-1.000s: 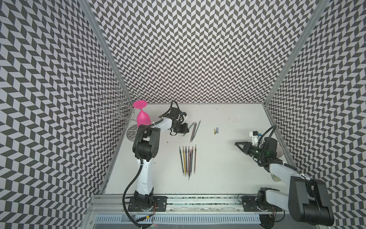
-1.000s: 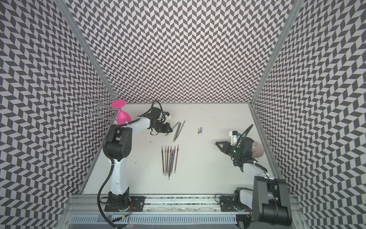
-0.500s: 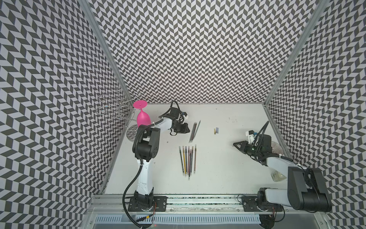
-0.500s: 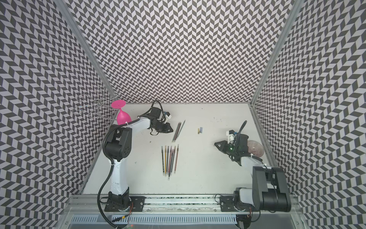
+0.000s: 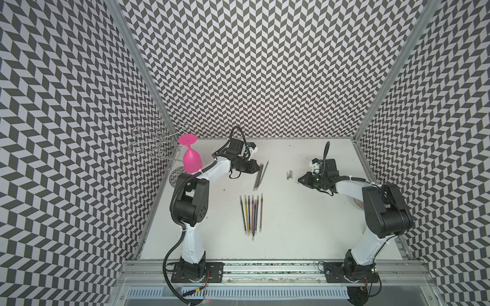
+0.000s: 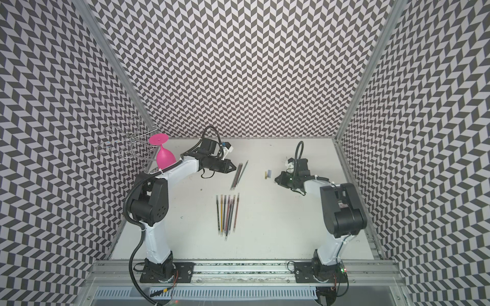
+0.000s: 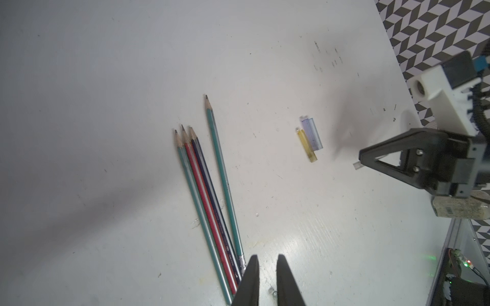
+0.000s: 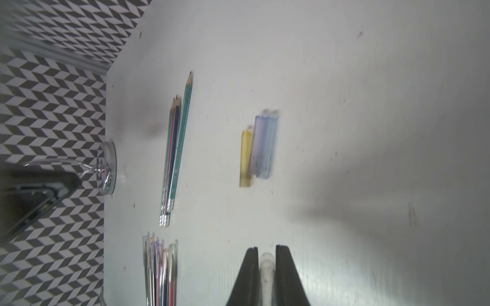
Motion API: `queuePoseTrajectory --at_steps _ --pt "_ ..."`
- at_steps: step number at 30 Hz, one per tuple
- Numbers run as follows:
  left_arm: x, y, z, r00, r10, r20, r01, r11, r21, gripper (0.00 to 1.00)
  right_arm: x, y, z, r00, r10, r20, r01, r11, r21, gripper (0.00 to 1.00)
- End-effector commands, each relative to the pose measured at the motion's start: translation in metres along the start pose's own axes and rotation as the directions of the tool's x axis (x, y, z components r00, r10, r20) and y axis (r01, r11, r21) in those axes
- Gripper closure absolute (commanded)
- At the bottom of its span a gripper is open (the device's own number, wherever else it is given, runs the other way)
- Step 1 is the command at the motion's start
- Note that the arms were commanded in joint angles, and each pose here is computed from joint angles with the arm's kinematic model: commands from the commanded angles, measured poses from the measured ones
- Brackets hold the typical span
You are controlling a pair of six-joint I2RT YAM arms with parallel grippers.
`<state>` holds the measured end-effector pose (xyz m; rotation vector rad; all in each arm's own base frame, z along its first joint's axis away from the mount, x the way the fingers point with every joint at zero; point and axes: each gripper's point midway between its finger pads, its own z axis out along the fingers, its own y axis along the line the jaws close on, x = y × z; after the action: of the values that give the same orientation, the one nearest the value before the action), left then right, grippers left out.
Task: Remove the protective cover of the pencils
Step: Place the protective sleeve at the center of the board.
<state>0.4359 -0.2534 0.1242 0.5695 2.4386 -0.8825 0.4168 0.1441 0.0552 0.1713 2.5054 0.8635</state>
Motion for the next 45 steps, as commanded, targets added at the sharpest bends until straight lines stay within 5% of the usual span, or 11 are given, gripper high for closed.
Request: queuePoseTrajectory --at_steps 1,16,35,45 --pt "-0.006 -0.008 -0.009 0.999 0.021 0.032 -0.022 1.000 0.016 0.84 -0.011 -0.011 0.011 1.000 -0.022 -0.018 0.023 0.997 0.067 0.87" --pt "-0.011 -0.012 -0.016 0.998 0.034 0.049 -0.035 0.999 0.018 0.83 -0.028 -0.020 0.041 0.999 0.006 -0.052 -0.002 0.997 0.081 0.72" --pt "-0.012 -0.012 -0.016 0.998 0.036 0.051 -0.037 0.999 0.012 0.84 -0.033 -0.004 0.031 1.000 0.012 0.003 -0.012 0.999 0.035 0.72" --pt "-0.045 -0.016 -0.072 0.961 0.041 0.274 -0.048 0.999 0.022 0.85 0.055 0.077 0.015 0.974 -0.226 -0.009 0.226 0.971 0.077 0.72"
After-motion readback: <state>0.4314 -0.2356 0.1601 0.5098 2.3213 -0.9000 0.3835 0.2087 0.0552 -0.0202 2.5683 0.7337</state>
